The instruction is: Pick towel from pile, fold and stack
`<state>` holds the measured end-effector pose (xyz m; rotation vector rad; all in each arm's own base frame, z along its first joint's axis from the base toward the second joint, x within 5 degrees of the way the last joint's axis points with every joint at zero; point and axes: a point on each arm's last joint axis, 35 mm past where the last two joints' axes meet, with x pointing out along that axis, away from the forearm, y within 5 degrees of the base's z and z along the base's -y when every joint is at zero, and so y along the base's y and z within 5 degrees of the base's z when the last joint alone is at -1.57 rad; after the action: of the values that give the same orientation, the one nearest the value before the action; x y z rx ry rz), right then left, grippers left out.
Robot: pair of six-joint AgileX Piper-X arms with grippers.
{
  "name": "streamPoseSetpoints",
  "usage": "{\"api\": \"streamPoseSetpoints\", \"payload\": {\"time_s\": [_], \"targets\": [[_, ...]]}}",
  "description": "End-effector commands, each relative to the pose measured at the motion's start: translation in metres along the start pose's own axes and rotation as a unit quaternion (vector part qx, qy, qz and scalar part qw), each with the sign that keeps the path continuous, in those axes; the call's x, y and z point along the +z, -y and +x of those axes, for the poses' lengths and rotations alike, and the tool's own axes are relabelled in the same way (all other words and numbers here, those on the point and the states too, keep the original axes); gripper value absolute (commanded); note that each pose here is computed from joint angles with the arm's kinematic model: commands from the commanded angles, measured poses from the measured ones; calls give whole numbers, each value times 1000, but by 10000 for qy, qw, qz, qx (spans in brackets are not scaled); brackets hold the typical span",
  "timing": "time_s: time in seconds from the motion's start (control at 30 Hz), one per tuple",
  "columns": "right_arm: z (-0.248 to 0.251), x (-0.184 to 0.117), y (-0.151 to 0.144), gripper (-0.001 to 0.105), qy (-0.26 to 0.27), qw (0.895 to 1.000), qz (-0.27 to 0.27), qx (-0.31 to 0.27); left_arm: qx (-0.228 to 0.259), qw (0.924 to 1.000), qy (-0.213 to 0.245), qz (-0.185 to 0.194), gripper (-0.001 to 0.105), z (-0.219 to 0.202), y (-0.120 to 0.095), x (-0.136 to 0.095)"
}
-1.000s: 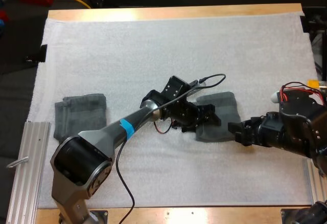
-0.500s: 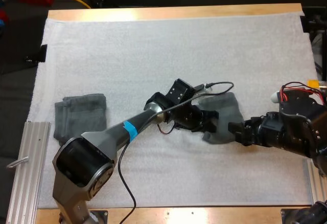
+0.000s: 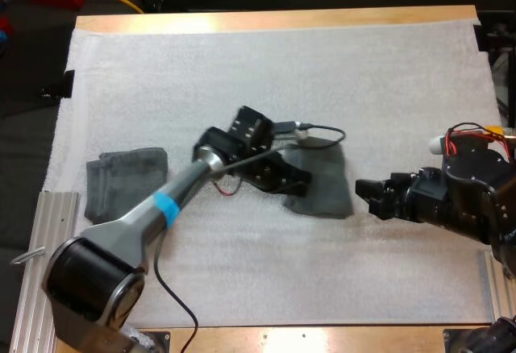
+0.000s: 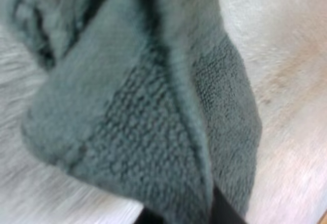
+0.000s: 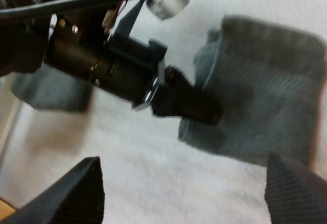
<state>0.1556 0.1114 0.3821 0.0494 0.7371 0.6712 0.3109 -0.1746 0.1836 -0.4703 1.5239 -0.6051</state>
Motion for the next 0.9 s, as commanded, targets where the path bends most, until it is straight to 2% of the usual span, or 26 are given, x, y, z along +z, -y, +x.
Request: {"api": "streamPoseSetpoints", "payload": {"time_s": [0.0,0.1,0.2,0.3,0.5,0.6,0.63,0.77,0.83,0.87], "targets": [[-2,3,-1,65,128,9999,-4,58,208,9997,44,156,0,-11,0,-3],[-2,2,-1,65,102,9999,0,53,580,9980,64,249,0,-35,-10,-8],[-1,1,-1,65,38,10000,11,73,1240,9911,114,466,0,-74,-23,-21],[0,1,-1,65,28,10000,13,70,1309,9900,198,487,0,-99,-28,-29],[0,1,-1,65,19,10000,14,74,1707,9839,453,255,0,-140,-45,-44],[0,1,-1,65,11,9999,14,110,2122,9756,514,225,0,-155,-52,-49],[0,1,-1,65,12,9999,14,109,2387,9692,579,164,0,-166,-55,-52],[0,1,-1,65,11,9999,14,112,2540,9645,724,45,0,-179,-60,-52],[0,1,-1,65,-2,9998,14,176,2755,9588,699,-27,0,-183,-66,-53],[0,1,-1,65,-10,9998,14,213,2929,9535,700,-126,0,-186,-70,-54]]}}
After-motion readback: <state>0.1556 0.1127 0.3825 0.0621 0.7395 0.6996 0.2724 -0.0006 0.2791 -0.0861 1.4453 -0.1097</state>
